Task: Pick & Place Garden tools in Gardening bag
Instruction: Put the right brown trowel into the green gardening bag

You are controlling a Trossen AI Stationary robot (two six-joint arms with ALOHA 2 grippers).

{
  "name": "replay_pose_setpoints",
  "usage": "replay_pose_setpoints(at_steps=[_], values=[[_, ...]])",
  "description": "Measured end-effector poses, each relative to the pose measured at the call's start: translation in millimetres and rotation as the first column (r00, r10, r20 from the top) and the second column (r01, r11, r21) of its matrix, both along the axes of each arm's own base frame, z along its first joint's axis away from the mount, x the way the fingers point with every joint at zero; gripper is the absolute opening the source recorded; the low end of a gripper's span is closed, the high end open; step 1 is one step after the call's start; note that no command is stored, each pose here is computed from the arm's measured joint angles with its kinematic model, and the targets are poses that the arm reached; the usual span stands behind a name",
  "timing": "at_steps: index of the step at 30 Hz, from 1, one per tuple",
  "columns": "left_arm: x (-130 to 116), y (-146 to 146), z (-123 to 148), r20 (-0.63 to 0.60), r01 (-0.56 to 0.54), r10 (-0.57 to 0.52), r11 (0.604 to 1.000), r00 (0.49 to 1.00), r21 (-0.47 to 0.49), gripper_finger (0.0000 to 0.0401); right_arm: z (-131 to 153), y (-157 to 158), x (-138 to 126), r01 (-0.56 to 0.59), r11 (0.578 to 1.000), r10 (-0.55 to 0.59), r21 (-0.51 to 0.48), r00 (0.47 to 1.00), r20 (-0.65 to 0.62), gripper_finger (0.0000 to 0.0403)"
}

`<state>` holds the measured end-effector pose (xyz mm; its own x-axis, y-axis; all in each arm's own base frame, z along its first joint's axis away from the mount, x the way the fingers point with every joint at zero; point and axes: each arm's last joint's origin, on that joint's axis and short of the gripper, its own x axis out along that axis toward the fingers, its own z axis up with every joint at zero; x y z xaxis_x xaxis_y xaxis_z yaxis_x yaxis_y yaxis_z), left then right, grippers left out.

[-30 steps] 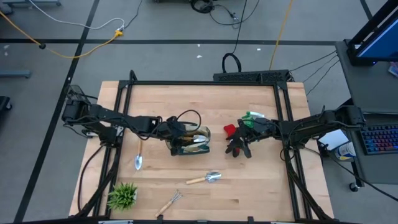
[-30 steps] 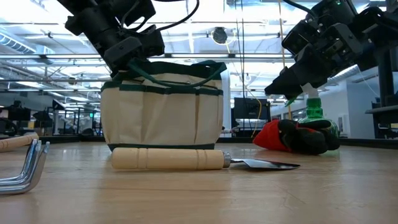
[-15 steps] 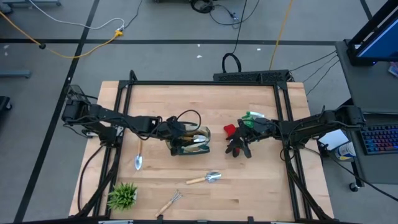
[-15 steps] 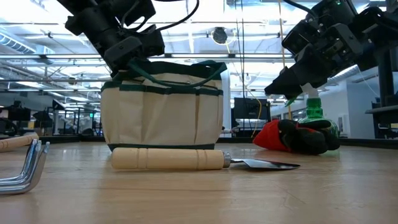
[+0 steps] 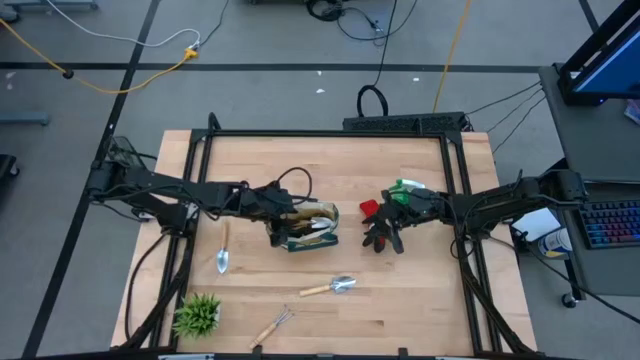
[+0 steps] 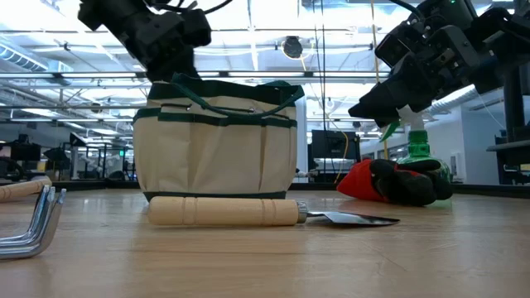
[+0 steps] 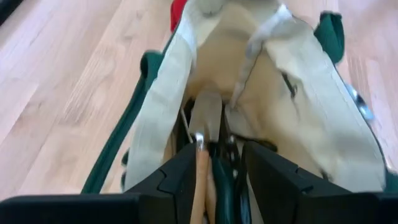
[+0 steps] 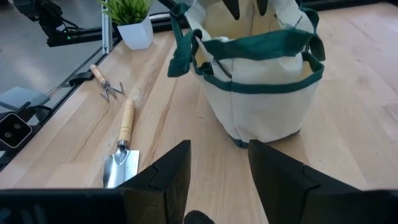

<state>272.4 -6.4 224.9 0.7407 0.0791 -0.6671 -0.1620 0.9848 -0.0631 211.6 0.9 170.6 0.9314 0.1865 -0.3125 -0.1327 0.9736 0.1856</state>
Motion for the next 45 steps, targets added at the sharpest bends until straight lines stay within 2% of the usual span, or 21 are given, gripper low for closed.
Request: replay_pose_setpoints(at_steps=[11, 19, 26, 34, 41, 45], values=[[-14.2, 0.5, 21.4, 0.069, -0.007, 0.008, 1.0, 0.998, -0.011, 0.0145, 0.8, 0.0, 0.3, 0.0, 1.0, 0.0, 0.0, 1.0, 0.01, 0.0157], [-30.5, 1.1, 34.0, 0.075, -0.027, 0.03, 0.999, 0.997, -0.036, 0.0145, 1.0, 0.4, 0.3, -0.002, 1.0, 0.002, 0.0, 1.0, 0.012, 0.0157], [-46.0, 1.8, 43.8, 0.077, -0.057, 0.063, 0.996, 0.995, -0.073, 0.0145, 5.4, 11.3, 1.2, -0.057, 0.998, 0.058, -0.016, 0.996, 0.064, 0.0157], [-63.4, 4.6, 45.0, 0.009, -0.159, 0.159, 0.986, 0.987, -0.058, 0.0145, 14.1, 31.1, 1.2, -0.139, 0.99, 0.141, -0.022, 0.978, 0.156, 0.0157], [-70.3, 5.0, 39.3, -0.074, -0.224, 0.217, 0.97, 0.973, -0.091, 0.0145, 16.2, 43.0, 0.7, -0.029, 0.998, 0.038, -0.048, 0.982, 0.186, 0.0157], [-70.5, 4.9, 39.4, -0.075, -0.231, 0.224, 0.968, 0.972, -0.098, 0.0145, 17.0, 50.0, 1.0, -0.049, 0.998, 0.058, -0.045, 0.976, 0.21, 0.0157]])
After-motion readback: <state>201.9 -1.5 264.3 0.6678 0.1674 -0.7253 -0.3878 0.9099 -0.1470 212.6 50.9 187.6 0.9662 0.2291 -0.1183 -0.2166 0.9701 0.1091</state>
